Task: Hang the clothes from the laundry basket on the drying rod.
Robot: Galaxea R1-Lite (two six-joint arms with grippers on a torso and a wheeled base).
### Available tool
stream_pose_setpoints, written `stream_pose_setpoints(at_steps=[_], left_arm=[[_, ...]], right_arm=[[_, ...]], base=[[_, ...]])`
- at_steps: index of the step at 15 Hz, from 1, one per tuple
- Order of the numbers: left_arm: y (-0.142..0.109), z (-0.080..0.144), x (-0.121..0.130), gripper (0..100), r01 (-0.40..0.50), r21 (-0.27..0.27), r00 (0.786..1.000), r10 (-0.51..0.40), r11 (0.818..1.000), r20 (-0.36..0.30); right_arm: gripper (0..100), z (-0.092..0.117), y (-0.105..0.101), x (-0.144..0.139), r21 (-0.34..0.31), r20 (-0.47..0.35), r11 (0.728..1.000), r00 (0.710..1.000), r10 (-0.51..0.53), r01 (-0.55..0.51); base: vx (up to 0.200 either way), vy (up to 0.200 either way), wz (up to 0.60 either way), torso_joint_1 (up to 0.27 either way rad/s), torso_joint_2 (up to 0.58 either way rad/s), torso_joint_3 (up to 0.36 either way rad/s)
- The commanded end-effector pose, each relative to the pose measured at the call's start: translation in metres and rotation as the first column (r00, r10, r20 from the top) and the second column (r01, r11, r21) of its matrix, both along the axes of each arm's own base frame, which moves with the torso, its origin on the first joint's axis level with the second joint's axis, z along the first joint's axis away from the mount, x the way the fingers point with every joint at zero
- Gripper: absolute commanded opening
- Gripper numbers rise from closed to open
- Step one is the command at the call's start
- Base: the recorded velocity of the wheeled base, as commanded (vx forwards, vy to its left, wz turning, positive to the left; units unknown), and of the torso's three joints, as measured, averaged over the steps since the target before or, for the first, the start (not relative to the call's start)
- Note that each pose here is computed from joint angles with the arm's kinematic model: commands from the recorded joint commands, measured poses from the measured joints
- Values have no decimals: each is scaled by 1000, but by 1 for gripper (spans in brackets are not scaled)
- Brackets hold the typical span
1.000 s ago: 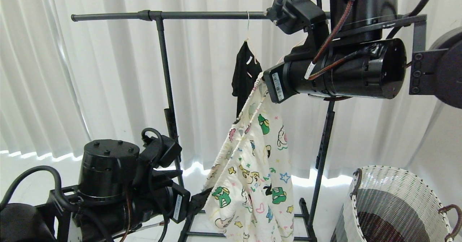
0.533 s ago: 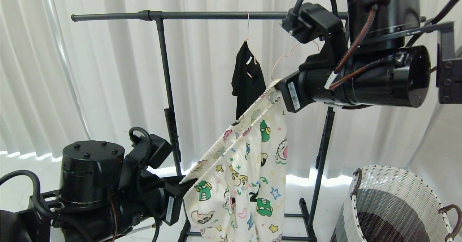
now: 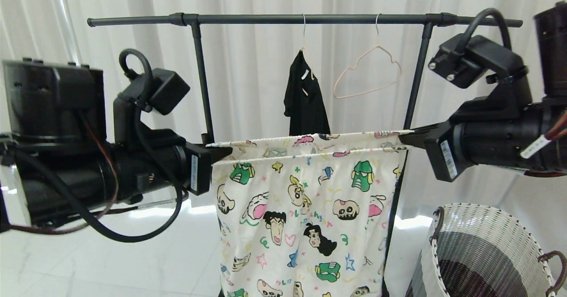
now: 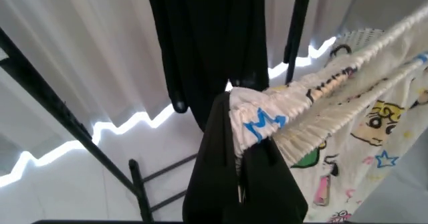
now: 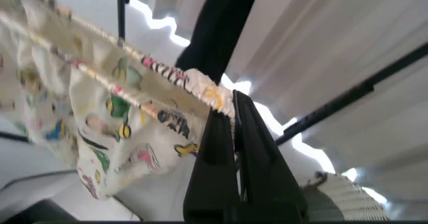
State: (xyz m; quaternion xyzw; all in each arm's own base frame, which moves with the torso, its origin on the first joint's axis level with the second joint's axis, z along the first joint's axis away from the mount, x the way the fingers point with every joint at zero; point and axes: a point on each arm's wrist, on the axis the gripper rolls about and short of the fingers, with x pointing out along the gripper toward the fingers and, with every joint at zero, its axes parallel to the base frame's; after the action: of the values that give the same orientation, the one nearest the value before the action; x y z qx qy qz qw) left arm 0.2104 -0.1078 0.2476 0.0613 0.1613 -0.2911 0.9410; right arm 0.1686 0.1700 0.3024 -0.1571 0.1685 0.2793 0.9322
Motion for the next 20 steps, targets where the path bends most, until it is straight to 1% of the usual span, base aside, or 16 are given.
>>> stream_pose_setpoints(at_steps=[1, 2, 3, 5, 6, 8, 10, 12, 17, 19, 20], left_arm=[[10, 70, -26, 0, 81, -8, 995, -82, 997, -53], [10, 83, -37, 0, 113, 7, 989, -112, 994, -98], [8, 91, -44, 0, 140, 14, 984, -138, 990, -115], [6, 98, -49, 0, 162, 6, 982, -161, 987, -99], [5, 100, -51, 0, 168, 3, 982, -167, 986, -91], [8, 106, -61, 0, 187, -9, 980, -187, 982, -62], [9, 109, -65, 0, 192, -12, 980, -193, 981, -47], [11, 111, -74, 0, 215, -19, 976, -216, 976, -30], [10, 108, -77, 0, 230, -12, 972, -230, 973, -35], [8, 107, -74, 0, 237, 20, 971, -236, 971, -24], [5, 106, -69, 0, 238, 40, 971, -238, 970, -13]], right_arm=[[0, 13, -17, -13, 35, 41, 999, 999, -19, 18], [0, 17, -19, -13, 40, 57, 998, 997, -44, 42], [0, 25, -21, -14, 60, 81, 997, 995, -60, 55], [0, 45, -21, -12, 103, 126, 993, 990, -70, 57], [0, 48, -21, -11, 108, 135, 993, 988, -71, 56], [0, 62, -21, -12, 111, 170, 993, 983, -64, 45], [0, 65, -22, -14, 105, 182, 994, 982, -60, 41], [0, 66, -23, -14, 107, 184, 993, 981, -60, 41], [0, 66, -24, -15, 106, 185, 994, 981, -61, 42], [0, 67, -33, -24, 97, 177, 994, 982, -59, 43], [0, 67, -43, -34, 81, 159, 996, 986, -58, 45]], base=[[0, 0, 0, 0, 0, 0], [0, 0, 0, 0, 0, 0], [0, 0, 0, 0, 0, 0], [0, 0, 0, 0, 0, 0], [0, 0, 0, 0, 0, 0], [0, 0, 0, 0, 0, 0], [0, 0, 0, 0, 0, 0], [0, 0, 0, 0, 0, 0], [0, 0, 0, 0, 0, 0], [0, 0, 0, 0, 0, 0], [0, 0, 0, 0, 0, 0]])
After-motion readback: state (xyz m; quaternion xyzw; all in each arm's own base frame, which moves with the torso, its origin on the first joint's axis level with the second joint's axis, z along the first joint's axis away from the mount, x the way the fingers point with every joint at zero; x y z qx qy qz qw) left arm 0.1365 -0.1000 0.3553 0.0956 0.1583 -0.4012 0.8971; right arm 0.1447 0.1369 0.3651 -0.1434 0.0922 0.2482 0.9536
